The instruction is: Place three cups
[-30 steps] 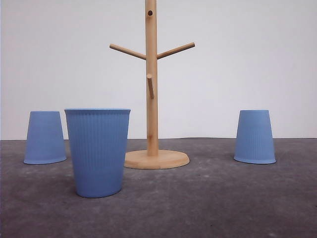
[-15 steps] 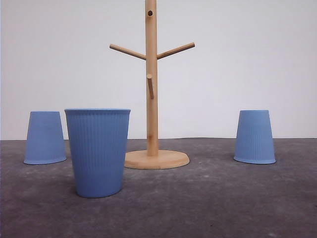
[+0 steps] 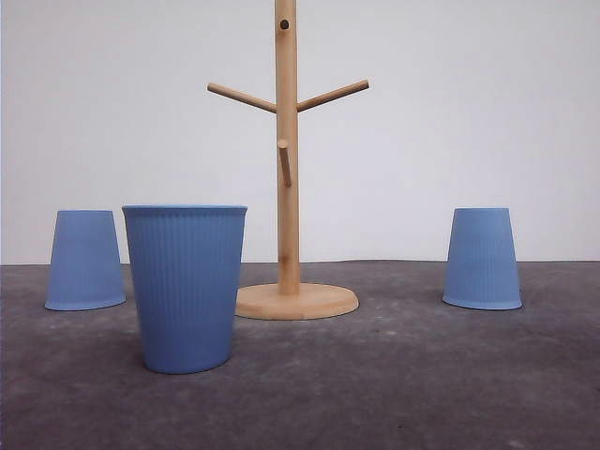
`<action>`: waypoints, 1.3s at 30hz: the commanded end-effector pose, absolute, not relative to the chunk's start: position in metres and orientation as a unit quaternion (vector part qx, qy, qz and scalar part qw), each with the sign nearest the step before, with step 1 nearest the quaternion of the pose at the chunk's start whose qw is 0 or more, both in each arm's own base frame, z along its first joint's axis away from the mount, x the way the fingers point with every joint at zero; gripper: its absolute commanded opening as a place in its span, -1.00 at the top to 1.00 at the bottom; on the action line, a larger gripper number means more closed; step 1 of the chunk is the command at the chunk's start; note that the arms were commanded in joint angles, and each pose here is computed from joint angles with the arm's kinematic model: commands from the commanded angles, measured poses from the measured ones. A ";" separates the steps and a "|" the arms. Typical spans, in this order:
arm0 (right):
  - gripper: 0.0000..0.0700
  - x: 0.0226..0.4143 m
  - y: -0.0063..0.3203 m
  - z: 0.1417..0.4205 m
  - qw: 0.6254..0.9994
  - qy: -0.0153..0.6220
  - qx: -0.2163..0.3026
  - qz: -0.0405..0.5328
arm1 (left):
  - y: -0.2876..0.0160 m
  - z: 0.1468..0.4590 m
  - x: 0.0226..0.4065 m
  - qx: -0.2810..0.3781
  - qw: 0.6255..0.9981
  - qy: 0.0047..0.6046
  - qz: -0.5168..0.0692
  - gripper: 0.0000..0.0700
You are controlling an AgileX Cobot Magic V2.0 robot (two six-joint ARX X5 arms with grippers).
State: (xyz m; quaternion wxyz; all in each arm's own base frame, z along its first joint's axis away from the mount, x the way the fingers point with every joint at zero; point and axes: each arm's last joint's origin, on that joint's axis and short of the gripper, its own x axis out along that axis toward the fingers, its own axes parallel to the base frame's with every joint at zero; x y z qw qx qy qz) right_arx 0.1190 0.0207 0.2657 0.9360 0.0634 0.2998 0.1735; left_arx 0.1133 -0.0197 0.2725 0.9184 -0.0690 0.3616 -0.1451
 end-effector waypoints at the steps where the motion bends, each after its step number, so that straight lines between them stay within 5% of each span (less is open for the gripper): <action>1: 0.98 0.120 0.026 0.272 0.937 0.283 0.031 0.201 | -0.025 0.279 0.115 -0.025 0.922 0.341 -0.181 0.99; 10: 0.97 0.121 0.041 0.273 0.927 0.260 -0.023 0.268 | -0.039 0.283 0.113 0.062 0.914 0.307 -0.259 0.97; 12: 0.77 0.121 0.041 0.273 0.927 0.260 -0.024 0.268 | -0.039 0.284 0.113 0.062 0.914 0.305 -0.259 0.67; 15: -0.03 0.121 0.041 0.273 0.928 0.259 -0.026 0.269 | -0.039 0.285 0.113 0.057 0.915 0.306 -0.258 -0.28; 17: -0.14 0.121 0.041 0.273 0.927 0.259 -0.026 0.268 | -0.039 0.285 0.112 0.053 0.915 0.306 -0.256 -0.41; 29: -0.14 0.121 0.041 0.273 0.927 0.260 -0.024 0.268 | -0.038 0.292 0.124 -0.052 0.917 0.354 -0.177 -0.39; 39: -0.14 0.121 0.042 0.273 0.927 0.261 -0.019 0.270 | -0.039 0.309 0.198 -0.051 0.895 0.430 -0.106 -0.40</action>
